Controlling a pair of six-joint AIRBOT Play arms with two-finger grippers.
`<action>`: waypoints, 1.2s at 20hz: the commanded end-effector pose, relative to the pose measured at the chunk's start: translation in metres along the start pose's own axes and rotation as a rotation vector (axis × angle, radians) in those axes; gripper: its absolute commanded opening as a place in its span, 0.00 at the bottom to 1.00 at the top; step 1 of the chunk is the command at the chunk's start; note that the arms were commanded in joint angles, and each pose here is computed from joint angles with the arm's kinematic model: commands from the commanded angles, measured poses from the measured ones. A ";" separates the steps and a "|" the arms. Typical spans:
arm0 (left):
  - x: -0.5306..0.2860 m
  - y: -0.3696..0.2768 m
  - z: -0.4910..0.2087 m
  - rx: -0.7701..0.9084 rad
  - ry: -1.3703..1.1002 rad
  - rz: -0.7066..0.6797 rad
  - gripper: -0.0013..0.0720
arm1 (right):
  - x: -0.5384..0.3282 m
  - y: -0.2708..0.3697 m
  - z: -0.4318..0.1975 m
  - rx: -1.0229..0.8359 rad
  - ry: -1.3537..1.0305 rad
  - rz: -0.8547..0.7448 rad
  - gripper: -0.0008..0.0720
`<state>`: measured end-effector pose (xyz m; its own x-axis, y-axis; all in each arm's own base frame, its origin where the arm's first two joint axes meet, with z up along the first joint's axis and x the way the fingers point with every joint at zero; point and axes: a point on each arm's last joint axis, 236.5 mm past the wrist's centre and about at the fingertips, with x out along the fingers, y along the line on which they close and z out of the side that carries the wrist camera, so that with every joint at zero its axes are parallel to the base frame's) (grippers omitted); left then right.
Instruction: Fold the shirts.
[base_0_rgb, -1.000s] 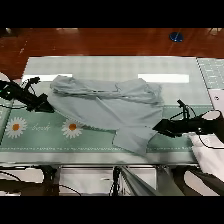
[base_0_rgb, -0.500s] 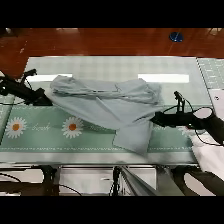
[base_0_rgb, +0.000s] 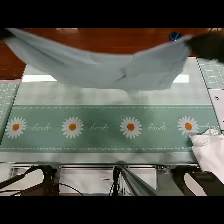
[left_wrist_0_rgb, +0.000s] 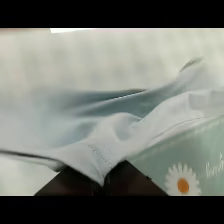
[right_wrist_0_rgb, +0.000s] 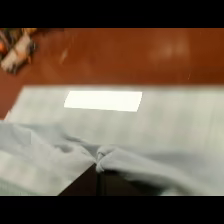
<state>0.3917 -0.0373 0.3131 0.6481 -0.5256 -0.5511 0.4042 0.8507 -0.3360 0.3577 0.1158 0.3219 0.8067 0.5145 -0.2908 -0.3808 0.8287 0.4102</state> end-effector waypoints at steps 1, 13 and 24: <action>-0.091 -0.085 0.054 0.192 -0.279 0.057 0.06 | -0.074 0.050 0.090 -0.122 -0.230 -0.030 0.04; -0.236 -0.197 0.011 0.304 -0.609 0.348 0.06 | -0.217 0.125 0.120 -0.132 -0.385 -0.092 0.04; -0.157 -0.144 -0.104 0.002 -0.095 0.269 0.06 | -0.165 0.010 -0.005 -0.113 0.296 -0.402 0.04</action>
<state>0.1571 -0.0816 0.4142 0.8758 -0.2452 -0.4157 0.2211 0.9695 -0.1060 0.2056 0.0448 0.4234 0.8736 0.1895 -0.4483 -0.1213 0.9768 0.1765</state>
